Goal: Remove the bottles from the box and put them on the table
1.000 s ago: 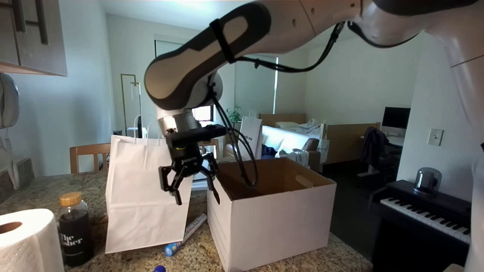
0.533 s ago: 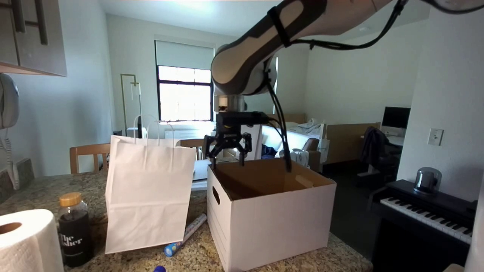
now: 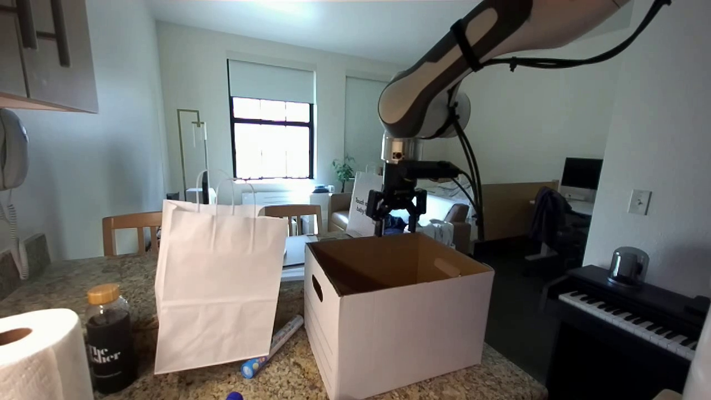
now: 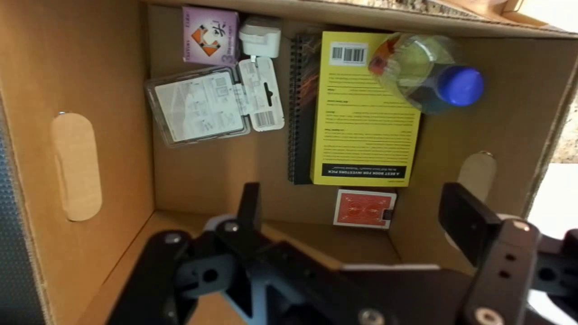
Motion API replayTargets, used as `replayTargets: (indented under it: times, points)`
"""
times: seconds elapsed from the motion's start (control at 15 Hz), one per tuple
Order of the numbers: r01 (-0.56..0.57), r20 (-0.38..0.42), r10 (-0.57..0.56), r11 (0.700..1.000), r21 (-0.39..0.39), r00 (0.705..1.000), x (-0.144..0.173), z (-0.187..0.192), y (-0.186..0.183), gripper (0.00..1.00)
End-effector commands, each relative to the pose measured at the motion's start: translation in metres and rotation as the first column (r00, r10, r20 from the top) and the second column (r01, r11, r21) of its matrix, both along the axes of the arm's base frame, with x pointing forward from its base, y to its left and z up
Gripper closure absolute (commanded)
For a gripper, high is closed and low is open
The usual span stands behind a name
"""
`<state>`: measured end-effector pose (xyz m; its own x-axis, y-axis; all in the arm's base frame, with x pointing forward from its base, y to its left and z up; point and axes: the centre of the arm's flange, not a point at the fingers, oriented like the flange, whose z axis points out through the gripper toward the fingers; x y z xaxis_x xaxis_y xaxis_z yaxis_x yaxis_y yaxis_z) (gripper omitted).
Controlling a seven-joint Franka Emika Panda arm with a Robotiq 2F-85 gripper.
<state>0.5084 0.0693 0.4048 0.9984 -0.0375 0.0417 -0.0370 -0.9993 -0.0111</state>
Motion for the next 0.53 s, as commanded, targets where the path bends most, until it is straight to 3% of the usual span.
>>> replayTargets:
  times: [0.0,0.47]
  points:
    - [-0.007,0.014,0.007,1.0,0.024,1.0,0.0,-0.002,-0.04,0.0]
    - [0.019,-0.015,-0.019,1.0,0.018,1.0,0.01,-0.013,-0.075,0.0]
